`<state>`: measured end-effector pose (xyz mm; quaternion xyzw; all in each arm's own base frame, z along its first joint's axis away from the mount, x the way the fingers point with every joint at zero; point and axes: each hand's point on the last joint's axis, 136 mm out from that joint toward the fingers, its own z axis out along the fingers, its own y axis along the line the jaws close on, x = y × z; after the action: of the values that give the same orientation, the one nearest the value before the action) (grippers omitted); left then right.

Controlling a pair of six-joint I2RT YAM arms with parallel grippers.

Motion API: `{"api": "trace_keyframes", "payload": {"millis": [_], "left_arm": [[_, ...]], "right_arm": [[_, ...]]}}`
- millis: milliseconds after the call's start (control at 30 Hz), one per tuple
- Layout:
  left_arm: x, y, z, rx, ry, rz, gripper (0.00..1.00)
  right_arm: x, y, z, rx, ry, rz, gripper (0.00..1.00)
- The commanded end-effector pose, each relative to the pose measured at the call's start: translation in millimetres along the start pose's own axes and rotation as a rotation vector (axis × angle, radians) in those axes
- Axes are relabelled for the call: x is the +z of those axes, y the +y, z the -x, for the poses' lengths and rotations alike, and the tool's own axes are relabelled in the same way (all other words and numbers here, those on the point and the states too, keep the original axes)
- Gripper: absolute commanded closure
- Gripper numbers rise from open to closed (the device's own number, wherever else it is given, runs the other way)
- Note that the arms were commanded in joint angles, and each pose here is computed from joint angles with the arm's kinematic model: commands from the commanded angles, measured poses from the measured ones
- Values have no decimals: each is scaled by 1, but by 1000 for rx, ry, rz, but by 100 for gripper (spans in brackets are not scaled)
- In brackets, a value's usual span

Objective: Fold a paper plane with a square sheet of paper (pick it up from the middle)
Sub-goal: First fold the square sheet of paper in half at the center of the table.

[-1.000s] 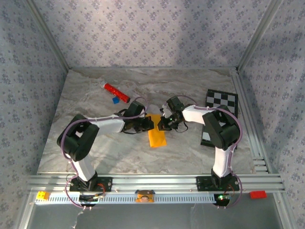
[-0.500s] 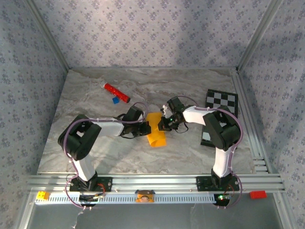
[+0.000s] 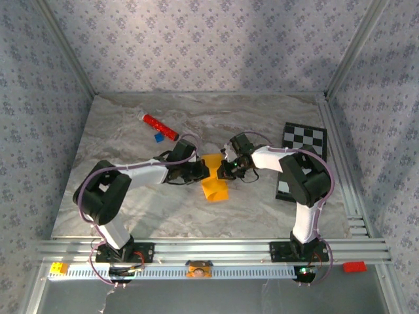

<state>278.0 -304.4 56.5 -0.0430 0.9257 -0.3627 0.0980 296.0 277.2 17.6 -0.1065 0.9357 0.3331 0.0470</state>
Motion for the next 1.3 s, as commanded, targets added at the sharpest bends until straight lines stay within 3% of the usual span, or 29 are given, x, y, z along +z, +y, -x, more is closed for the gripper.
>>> {"api": "trace_keyframes", "payload": {"millis": [0,333,633,833,1267], "left_arm": [[10,13,-15,-39,49,3,100],[20,56,-40,-31,78,63,100],[-6,10,-23,42,17,0,98],[-3,-15,-26,60,20,-66,97],[19,56,-57,25,96,106,97]], "right_arm": [[10,-49,-40,101,102,-182,100],[10,-52,-44,112,104,-189,100],[9,-51,-43,112,99,-186,100],[9,-51,-42,112,98,-185,100],[9,-53,-44,115,99,-189,100]]}}
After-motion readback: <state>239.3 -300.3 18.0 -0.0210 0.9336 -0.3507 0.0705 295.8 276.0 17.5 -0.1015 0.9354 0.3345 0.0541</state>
